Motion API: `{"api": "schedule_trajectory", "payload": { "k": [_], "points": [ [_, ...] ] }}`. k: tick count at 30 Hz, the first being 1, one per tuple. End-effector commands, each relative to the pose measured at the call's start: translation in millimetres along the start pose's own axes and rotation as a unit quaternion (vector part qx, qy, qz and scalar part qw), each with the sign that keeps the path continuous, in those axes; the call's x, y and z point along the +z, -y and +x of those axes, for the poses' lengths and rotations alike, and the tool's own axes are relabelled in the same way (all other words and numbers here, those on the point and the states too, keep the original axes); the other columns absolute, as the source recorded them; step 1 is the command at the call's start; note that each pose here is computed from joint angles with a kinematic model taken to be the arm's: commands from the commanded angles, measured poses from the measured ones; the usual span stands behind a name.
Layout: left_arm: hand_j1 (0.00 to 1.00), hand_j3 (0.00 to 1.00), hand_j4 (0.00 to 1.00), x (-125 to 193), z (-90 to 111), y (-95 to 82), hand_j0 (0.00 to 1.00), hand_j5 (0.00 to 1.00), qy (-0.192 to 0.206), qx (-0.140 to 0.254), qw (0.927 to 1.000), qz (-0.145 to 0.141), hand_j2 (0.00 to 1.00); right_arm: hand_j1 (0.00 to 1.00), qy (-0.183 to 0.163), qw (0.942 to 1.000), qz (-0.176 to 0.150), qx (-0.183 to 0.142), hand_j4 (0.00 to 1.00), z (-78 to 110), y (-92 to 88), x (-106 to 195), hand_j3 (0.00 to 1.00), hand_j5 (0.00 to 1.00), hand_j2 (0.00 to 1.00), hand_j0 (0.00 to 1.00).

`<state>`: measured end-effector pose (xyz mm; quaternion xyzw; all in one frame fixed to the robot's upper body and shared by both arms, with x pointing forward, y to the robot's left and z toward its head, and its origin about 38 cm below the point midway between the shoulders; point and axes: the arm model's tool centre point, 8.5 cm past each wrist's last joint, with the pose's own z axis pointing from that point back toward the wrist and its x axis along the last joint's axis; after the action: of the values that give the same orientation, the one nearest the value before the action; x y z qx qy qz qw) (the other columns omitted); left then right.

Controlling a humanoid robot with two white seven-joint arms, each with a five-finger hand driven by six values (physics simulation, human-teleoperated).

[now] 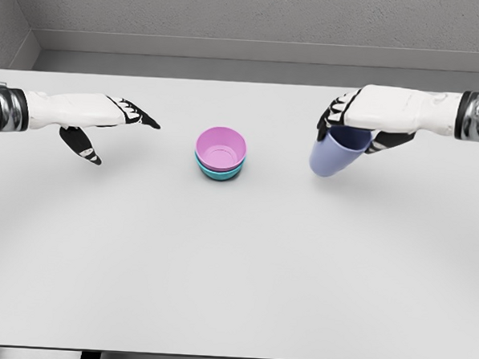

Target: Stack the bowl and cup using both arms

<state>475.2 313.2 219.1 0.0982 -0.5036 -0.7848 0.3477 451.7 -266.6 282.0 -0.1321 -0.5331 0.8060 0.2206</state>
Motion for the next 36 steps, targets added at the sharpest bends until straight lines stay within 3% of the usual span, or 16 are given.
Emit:
{"api": "schedule_trajectory", "payload": {
  "k": [1,20,26,36],
  "points": [
    [1.0,1.0,1.0,1,0,-0.6,1.0,1.0,0.0,0.003,1.0,0.002,1.0,0.62,0.014,0.9998,-0.01,-0.003,0.62,5.8,3.2,-12,0.62,0.62,0.62,0.62],
    [1.0,1.0,1.0,0,0,-0.7,1.0,1.0,0.001,0.003,1.0,0.002,1.0,0.63,0.084,0.9935,-0.07,0.033,0.63,39.9,61.6,-65,0.63,0.63,0.63,0.63],
    [1.0,1.0,1.0,0,0,-0.7,1.0,1.0,0.001,0.003,1.0,0.002,1.0,0.63,0.093,0.9915,-0.084,0.036,0.63,42.7,79.5,-80,0.63,0.63,0.63,0.63],
    [1.0,1.0,1.0,0,1,-0.9,1.0,1.0,0.001,0.002,1.0,0.003,1.0,0.63,0.111,0.9896,-0.084,0.037,0.63,53.0,81.5,-94,0.63,0.63,0.63,0.63]
  ]
}}
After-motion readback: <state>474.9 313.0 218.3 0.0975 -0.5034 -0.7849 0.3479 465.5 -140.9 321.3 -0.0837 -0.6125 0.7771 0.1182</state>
